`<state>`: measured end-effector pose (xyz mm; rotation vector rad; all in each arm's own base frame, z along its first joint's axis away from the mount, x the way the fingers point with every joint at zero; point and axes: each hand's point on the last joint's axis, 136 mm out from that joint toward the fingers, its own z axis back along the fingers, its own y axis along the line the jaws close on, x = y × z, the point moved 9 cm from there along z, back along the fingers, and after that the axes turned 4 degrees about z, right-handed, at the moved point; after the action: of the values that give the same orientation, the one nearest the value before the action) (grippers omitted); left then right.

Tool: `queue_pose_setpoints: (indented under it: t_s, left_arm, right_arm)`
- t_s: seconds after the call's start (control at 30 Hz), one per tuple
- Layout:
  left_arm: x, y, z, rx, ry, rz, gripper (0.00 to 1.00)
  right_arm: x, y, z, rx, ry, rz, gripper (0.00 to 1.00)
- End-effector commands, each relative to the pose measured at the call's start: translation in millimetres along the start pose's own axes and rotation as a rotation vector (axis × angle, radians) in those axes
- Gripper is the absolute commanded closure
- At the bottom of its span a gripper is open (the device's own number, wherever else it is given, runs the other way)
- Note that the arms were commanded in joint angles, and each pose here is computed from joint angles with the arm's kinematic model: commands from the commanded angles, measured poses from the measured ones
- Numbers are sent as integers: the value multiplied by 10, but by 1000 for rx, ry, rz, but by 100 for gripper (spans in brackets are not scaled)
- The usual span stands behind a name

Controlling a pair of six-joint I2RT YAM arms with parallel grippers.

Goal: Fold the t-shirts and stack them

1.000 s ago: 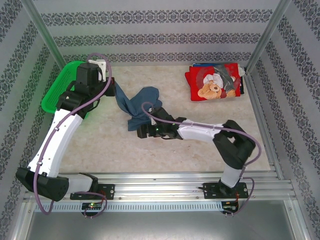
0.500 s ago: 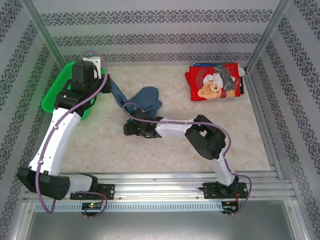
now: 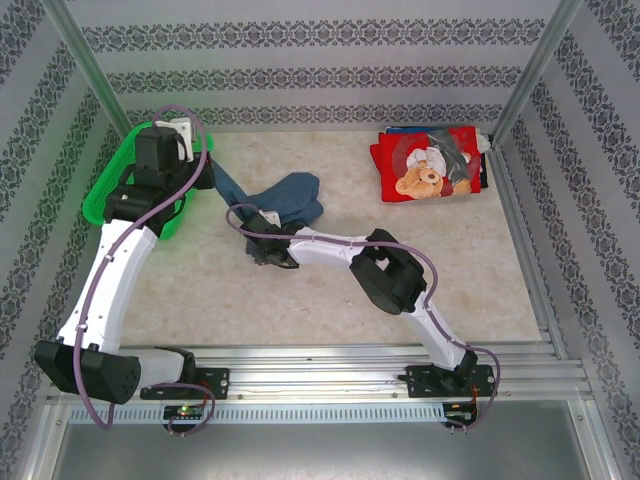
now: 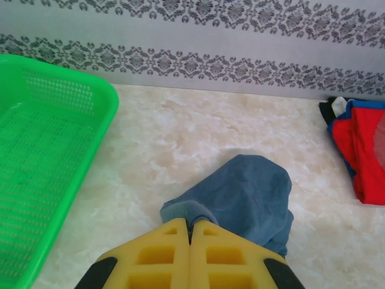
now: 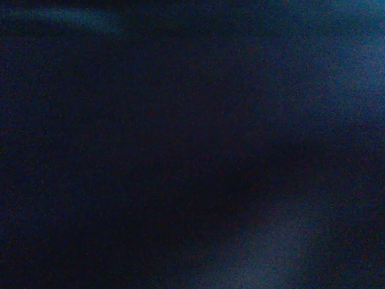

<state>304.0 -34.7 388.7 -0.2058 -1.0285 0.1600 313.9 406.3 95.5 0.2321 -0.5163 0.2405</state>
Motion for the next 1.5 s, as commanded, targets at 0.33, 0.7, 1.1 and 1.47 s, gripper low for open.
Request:
queue_pose_setpoints:
  t_s: [0.33,0.7,1.1,1.47]
  left_arm:
    - [-58,181,321,22,-65,36,100]
    - [-391,184,236,-69,-9,94,100]
    - [-413,173,237,-89,-7,90,100]
    - [-441,187,257,-80,-6,68,100]
  right_arm:
    - [-224,-1279,412,-192,26,-88,100]
    - [-293,-1615,990,-34,-69,-142,51]
    - [-459,-1251,893,133,-17,-156,46]
    - [-312,-1206,641,-8,-8,-87,48]
